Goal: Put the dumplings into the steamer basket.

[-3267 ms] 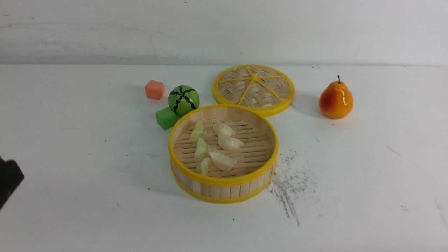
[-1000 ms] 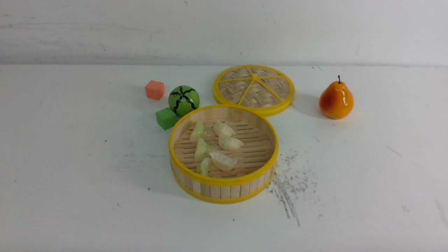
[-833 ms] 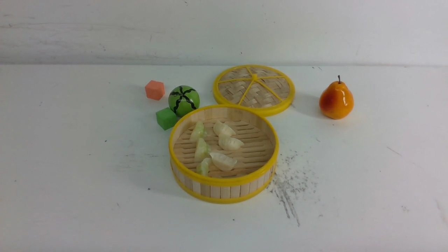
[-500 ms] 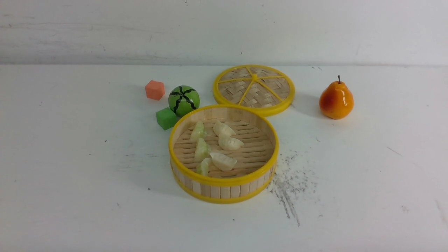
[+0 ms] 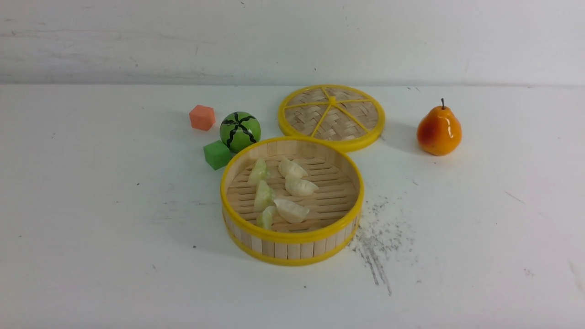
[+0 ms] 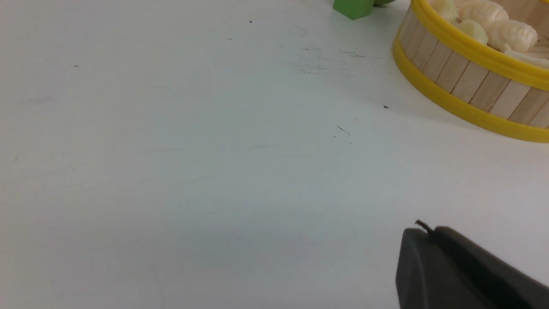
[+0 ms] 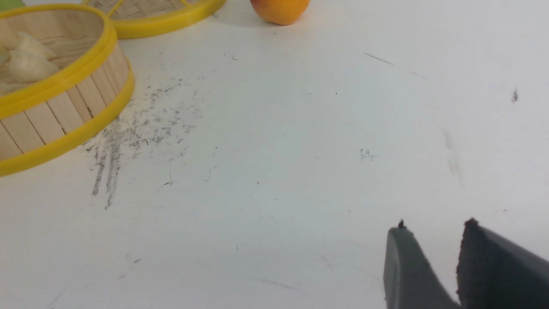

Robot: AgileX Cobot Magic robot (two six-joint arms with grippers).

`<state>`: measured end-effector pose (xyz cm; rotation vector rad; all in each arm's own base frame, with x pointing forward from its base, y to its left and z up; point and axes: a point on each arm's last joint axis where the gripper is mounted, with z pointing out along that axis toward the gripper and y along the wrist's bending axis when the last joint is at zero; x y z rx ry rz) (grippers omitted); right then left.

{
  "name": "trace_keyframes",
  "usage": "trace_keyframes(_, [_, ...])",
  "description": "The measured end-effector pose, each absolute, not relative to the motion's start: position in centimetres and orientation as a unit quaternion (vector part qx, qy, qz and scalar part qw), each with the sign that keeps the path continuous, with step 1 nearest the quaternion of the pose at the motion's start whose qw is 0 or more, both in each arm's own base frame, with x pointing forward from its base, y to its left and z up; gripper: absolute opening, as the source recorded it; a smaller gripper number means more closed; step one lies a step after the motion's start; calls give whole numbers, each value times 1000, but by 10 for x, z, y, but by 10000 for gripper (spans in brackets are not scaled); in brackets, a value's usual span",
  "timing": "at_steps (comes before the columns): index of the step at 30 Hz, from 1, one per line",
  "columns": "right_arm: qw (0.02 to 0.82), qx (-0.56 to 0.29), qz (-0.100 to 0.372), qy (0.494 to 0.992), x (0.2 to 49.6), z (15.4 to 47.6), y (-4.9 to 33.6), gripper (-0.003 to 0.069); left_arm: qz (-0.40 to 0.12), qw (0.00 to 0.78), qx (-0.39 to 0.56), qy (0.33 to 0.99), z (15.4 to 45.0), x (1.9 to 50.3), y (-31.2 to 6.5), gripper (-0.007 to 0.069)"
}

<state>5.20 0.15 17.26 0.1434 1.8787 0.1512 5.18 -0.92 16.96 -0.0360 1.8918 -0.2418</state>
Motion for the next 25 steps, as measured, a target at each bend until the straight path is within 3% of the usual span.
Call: trace_keyframes(25, [586, 62, 65, 806, 52, 173, 2, 219, -103, 579, -15, 809, 170, 52, -9, 9])
